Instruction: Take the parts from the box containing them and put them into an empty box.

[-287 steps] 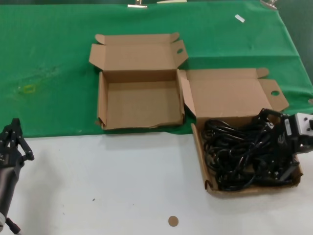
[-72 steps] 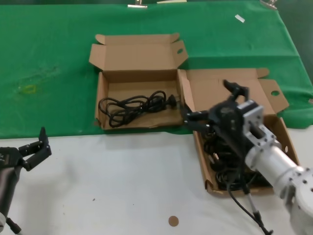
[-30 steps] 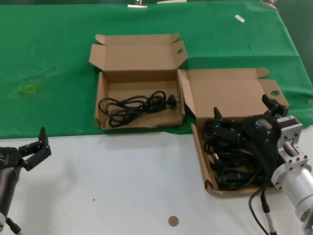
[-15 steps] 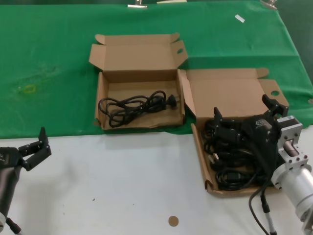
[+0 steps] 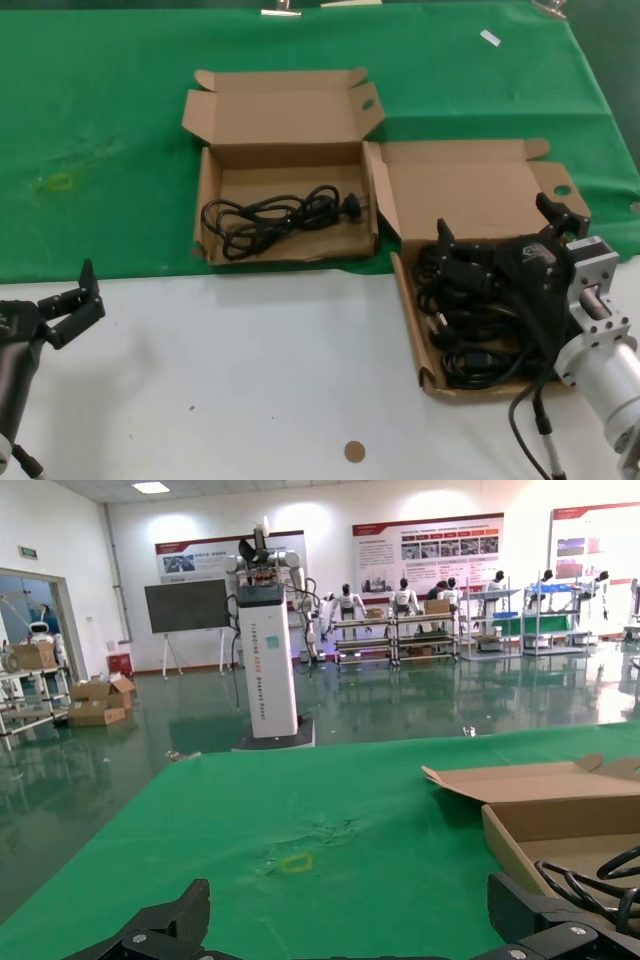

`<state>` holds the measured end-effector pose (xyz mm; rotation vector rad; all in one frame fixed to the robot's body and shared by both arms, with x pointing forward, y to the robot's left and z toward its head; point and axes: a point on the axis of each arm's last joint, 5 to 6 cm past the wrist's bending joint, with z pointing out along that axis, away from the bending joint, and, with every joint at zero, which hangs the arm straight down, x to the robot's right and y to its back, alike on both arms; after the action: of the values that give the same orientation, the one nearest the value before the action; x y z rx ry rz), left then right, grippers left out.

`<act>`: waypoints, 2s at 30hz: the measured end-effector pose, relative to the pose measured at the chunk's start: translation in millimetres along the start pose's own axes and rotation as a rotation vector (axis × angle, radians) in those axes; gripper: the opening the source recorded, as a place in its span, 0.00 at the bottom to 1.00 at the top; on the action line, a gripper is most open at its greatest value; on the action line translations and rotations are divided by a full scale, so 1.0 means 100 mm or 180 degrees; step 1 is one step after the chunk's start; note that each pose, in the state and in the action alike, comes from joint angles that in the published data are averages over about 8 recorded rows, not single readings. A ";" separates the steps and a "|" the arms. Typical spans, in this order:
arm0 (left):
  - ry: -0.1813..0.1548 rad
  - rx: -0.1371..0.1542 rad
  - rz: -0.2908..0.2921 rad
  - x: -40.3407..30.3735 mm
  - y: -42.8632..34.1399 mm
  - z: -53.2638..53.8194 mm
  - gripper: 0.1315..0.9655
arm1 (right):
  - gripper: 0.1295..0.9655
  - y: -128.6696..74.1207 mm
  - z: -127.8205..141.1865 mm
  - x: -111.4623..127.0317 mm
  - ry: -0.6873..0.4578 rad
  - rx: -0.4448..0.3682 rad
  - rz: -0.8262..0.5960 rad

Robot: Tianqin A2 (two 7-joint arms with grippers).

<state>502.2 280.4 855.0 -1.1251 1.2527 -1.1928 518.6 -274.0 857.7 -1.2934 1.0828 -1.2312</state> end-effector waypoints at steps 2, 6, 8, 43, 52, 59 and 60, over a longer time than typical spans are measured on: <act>0.0000 0.0000 0.0000 0.000 0.000 0.00 1.00 | 1.00 0.00 0.00 0.00 0.0000 0.0000 0.0000; 0.0000 0.0000 0.0000 0.000 0.000 0.00 1.00 | 1.00 0.00 0.00 0.00 0.0000 0.0000 0.0000; 0.0000 0.0000 0.0000 0.000 0.000 0.00 1.00 | 1.00 0.00 0.00 0.00 0.0000 0.0000 0.0000; 0.0000 0.0000 0.0000 0.000 0.000 0.00 1.00 | 1.00 0.00 0.00 0.00 0.0000 0.0000 0.0000; 0.0000 0.0000 0.0000 0.000 0.000 0.00 1.00 | 1.00 0.00 0.00 0.00 0.0000 0.0000 0.0000; 0.0000 0.0000 0.0000 0.000 0.000 0.00 1.00 | 1.00 0.00 0.00 0.00 0.0000 0.0000 0.0000; 0.0000 0.0000 0.0000 0.000 0.000 0.00 1.00 | 1.00 0.00 0.00 0.00 0.0000 0.0000 0.0000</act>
<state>502.2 280.4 855.0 -1.1251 1.2527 -1.1928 518.6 -274.0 857.7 -1.2934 1.0828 -1.2312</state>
